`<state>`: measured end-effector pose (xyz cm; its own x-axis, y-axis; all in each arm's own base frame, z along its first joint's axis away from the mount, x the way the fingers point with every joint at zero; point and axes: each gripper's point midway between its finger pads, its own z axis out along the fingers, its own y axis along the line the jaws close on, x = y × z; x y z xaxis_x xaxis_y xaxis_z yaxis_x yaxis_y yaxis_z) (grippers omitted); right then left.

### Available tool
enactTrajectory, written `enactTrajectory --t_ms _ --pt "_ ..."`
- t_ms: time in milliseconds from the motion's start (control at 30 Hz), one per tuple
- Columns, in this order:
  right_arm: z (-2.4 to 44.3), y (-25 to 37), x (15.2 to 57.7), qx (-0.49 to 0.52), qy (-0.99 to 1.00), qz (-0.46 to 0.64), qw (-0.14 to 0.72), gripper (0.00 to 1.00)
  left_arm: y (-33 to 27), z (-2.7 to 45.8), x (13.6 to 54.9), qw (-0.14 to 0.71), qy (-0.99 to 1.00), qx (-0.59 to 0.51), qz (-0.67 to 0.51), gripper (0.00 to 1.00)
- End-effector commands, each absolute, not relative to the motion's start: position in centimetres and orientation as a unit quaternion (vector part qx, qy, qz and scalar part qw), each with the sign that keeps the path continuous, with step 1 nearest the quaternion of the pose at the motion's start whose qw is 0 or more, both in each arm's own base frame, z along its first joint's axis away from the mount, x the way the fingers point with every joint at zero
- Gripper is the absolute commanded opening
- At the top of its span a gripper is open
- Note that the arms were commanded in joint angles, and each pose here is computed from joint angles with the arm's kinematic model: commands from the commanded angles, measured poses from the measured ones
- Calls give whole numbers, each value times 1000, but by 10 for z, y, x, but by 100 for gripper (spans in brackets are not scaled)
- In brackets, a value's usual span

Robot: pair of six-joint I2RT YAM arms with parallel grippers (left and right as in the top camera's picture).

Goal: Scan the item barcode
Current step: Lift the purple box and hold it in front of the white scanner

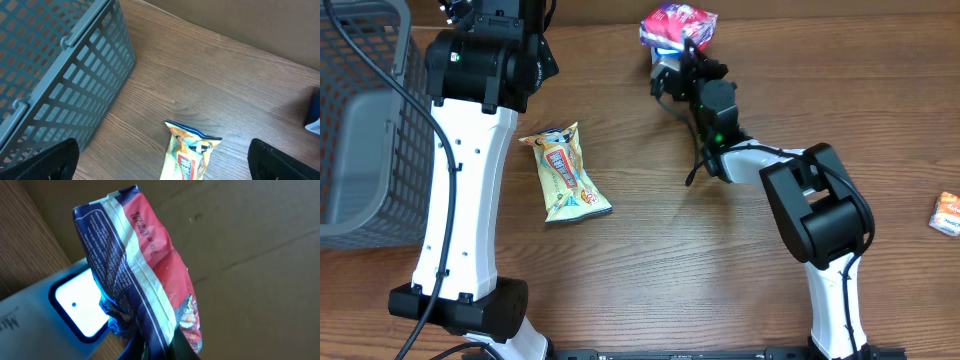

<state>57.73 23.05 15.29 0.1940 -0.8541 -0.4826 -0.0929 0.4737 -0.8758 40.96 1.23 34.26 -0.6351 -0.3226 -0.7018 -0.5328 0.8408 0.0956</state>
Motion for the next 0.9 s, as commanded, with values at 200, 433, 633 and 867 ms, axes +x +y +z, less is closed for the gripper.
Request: enactTrajectory --t_ms 200,433,633,867 --pt "170 226 581 -398 558 -326 651 4 11 343 413 357 889 -245 149 100" --pt "183 226 579 -378 549 -321 672 4 11 343 413 357 889 -246 149 100" --pt "172 219 584 -391 558 -319 659 4 11 343 413 357 889 -245 149 100" --pt "192 207 583 -346 553 -342 677 4 11 343 413 357 889 -246 149 100"
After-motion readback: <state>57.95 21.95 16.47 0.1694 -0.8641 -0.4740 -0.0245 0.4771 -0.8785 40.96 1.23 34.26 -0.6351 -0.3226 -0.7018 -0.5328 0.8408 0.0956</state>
